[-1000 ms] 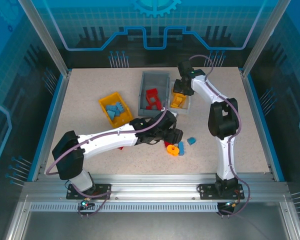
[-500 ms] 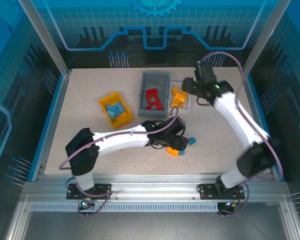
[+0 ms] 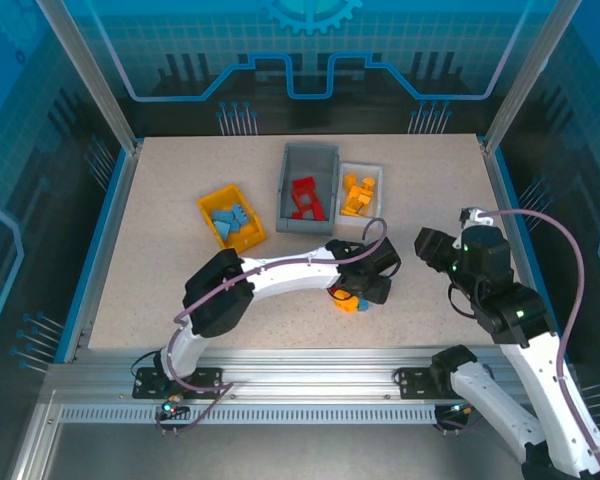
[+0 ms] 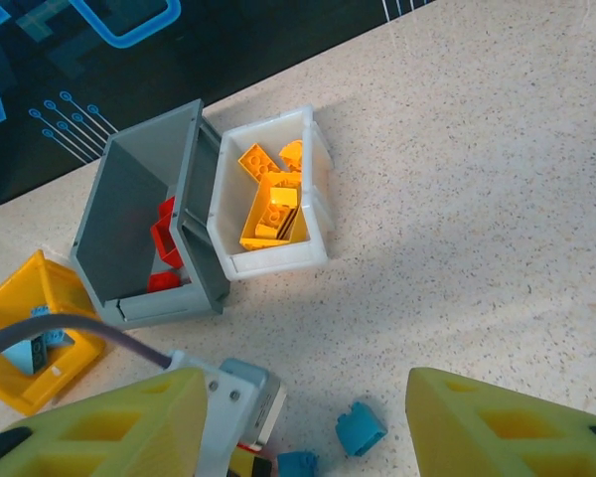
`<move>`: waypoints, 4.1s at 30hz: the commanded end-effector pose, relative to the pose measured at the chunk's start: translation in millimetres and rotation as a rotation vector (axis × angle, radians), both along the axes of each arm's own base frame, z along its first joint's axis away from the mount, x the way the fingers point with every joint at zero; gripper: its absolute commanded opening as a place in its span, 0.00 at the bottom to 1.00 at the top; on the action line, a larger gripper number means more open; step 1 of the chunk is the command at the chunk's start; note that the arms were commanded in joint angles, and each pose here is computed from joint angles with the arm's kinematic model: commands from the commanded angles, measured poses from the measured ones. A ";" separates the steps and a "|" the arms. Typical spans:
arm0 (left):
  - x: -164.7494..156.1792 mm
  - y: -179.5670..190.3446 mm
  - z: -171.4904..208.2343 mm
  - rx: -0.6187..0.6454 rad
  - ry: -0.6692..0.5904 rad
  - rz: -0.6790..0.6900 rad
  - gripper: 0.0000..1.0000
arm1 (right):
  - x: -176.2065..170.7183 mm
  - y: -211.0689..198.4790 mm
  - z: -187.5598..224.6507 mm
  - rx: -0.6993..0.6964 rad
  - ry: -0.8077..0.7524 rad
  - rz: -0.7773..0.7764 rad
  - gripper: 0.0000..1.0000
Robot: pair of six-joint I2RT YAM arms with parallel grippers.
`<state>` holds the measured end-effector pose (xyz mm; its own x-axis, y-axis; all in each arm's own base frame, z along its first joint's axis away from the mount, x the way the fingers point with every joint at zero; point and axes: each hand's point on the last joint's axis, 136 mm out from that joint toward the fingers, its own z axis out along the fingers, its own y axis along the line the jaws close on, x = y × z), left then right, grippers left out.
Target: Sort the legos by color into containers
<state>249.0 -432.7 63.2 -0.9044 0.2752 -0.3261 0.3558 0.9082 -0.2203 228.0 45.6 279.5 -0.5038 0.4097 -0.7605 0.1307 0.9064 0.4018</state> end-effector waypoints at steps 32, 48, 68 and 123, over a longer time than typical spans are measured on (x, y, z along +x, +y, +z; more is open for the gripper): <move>-0.3 -17.3 -42.8 0.166 -0.010 -0.064 0.37 | -14.9 -9.1 -14.9 0.005 0.064 -0.036 0.56; 12.6 14.2 86.2 -0.043 -0.226 0.006 0.21 | -18.1 14.6 4.0 0.011 -0.009 0.135 0.55; 161.3 339.3 90.7 -0.076 -0.176 0.748 0.24 | -22.0 274.1 -36.0 -0.045 -0.011 0.904 0.56; -8.1 292.0 217.2 -0.608 -0.279 0.494 0.64 | 83.5 342.0 -145.3 -0.475 0.239 0.784 0.24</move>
<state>241.9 -111.0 275.2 -0.7078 -0.4751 -0.5228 -0.0399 0.7658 -0.6419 269.3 417.7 73.5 -0.6209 -0.6203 -0.4793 -0.6962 0.7174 -0.0265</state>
